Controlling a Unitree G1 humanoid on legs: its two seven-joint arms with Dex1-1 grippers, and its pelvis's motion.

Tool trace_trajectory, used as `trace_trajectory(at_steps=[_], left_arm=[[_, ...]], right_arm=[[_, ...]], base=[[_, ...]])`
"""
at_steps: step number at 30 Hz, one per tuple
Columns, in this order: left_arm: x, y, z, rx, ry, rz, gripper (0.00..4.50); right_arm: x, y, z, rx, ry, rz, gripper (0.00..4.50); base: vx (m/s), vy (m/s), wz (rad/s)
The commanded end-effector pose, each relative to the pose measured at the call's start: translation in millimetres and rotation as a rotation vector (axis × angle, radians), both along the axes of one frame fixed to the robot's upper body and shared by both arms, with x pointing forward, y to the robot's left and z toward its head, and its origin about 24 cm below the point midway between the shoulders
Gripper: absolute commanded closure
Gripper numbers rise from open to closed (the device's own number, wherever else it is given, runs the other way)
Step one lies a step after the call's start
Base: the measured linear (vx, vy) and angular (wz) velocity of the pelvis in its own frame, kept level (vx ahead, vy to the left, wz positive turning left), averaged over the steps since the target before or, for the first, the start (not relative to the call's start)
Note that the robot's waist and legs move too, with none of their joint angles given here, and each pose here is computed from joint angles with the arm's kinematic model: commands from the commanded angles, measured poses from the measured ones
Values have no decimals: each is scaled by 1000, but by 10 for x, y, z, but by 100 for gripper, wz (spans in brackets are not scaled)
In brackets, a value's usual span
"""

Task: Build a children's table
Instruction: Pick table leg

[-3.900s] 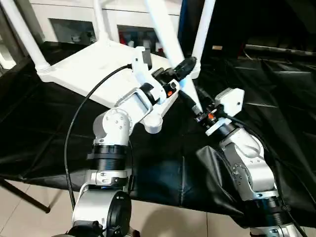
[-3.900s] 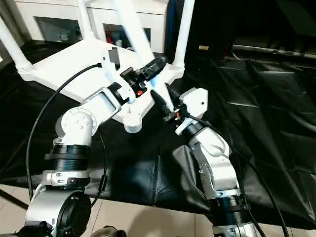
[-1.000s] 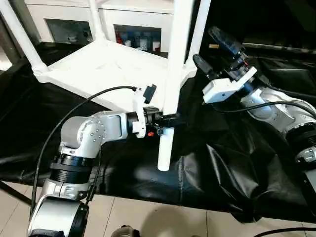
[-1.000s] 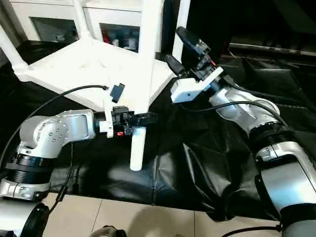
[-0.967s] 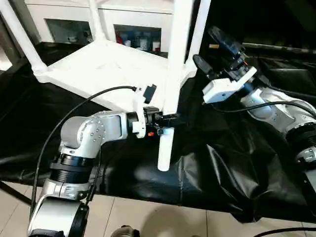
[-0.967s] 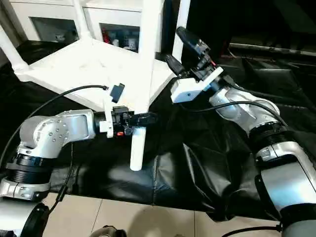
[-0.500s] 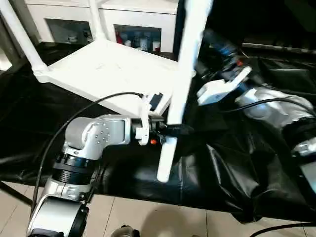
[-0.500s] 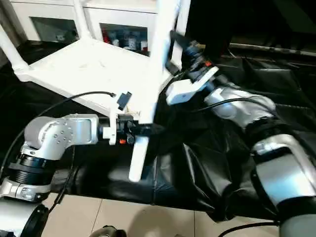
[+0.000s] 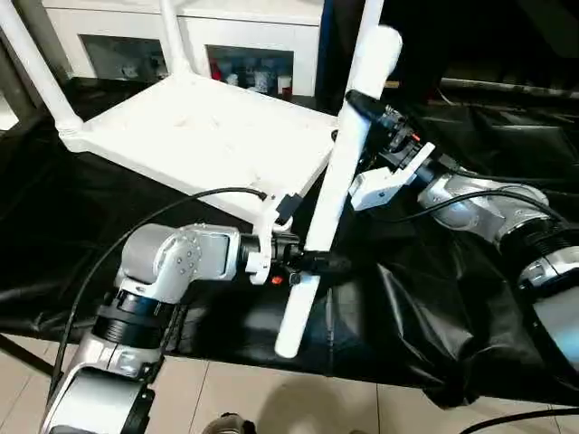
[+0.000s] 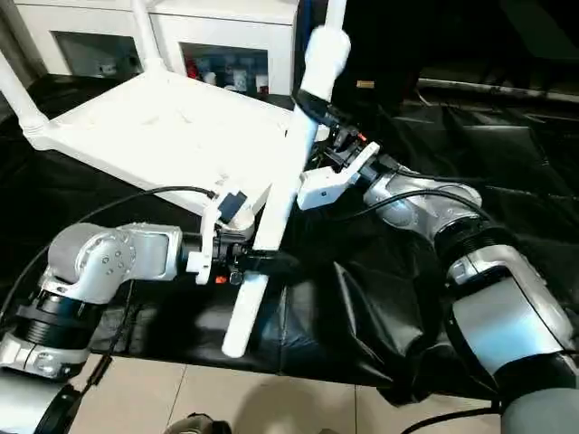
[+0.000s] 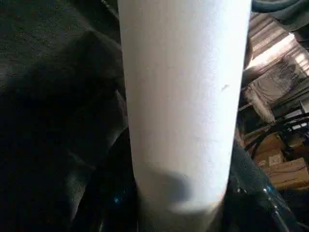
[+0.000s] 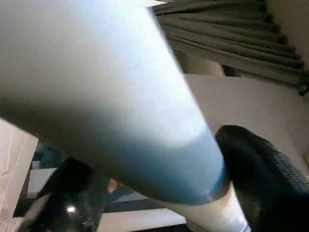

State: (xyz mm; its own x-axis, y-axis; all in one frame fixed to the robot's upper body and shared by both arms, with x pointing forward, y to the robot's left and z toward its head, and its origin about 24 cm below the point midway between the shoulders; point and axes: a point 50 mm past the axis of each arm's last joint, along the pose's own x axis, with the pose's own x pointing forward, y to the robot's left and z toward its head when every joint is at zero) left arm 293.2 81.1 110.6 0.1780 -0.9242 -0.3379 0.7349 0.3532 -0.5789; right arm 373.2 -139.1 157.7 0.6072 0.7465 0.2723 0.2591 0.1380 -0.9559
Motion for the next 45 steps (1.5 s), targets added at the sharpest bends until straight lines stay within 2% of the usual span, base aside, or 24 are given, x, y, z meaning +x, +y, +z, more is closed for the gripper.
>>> trace_trajectory(at_steps=[1, 3, 8, 12, 13, 15, 18, 19, 20, 22, 24, 27, 33, 36, 38, 40, 43, 45], left_arm=[[-25, -70, 124, -13, -93, -49, 291], [-22, -51, 111, 3, -101, -48, 291], [-16, -46, 111, 23, -128, -56, 291], [9, -8, 116, 75, -220, -69, 291], [10, -4, 116, 80, -229, -71, 256], [10, 19, 137, 82, -240, -81, 221], [34, 112, 192, 110, -295, -94, 212], [42, 133, 199, 123, -315, -96, 184], [85, 224, 218, 175, -373, -80, 184], [109, 306, 252, 197, -407, -73, 178], [122, 388, 305, 198, -427, -64, 146], [116, 527, 438, 168, -459, -53, 136], [229, 759, 700, 44, -529, 78, 136], [358, 965, 971, -132, -573, 245, 136], [415, 1040, 1057, -188, -593, 331, 136], [428, 1048, 1058, -190, -601, 364, 136], [506, 1082, 1020, -107, -680, 475, 136], [507, 1031, 1025, -87, -710, 498, 136]], right_arm=[[25, -15, -10, -33, 22, -16, 112], [29, -19, -33, -37, 33, -23, 145], [28, -27, -62, -48, 49, -27, 174], [37, -58, -79, -61, 59, -44, 182], [38, -60, -80, -62, 60, -45, 183], [41, -74, -83, -63, 61, -53, 185], [46, -104, -91, -68, 62, -68, 193], [47, -110, -93, -69, 63, -70, 207], [52, -127, -98, -70, 67, -82, 207], [61, -152, -103, -65, 75, -102, 211], [71, -179, -111, -59, 87, -123, 225], [85, -217, -136, -52, 113, -158, 234], [96, -266, -231, -60, 166, -209, 258], [104, -332, -314, -65, 238, -263, 260], [107, -388, -355, -43, 297, -299, 262], [110, -415, -371, -35, 319, -318, 263], [103, -488, -414, 12, 398, -351, 264], [97, -530, -431, 48, 448, -365, 264]], base=[[0, 0, 0], [0, 0, 0], [0, 0, 0], [0, 0, 0], [0, 0, 0], [0, 0, 0], [0, 0, 0], [0, 0, 0], [0, 0, 0], [0, 0, 0], [0, 0, 0], [0, 0, 0], [0, 0, 0], [0, 0, 0], [0, 0, 0], [0, 0, 0], [0, 0, 0], [0, 0, 0]])
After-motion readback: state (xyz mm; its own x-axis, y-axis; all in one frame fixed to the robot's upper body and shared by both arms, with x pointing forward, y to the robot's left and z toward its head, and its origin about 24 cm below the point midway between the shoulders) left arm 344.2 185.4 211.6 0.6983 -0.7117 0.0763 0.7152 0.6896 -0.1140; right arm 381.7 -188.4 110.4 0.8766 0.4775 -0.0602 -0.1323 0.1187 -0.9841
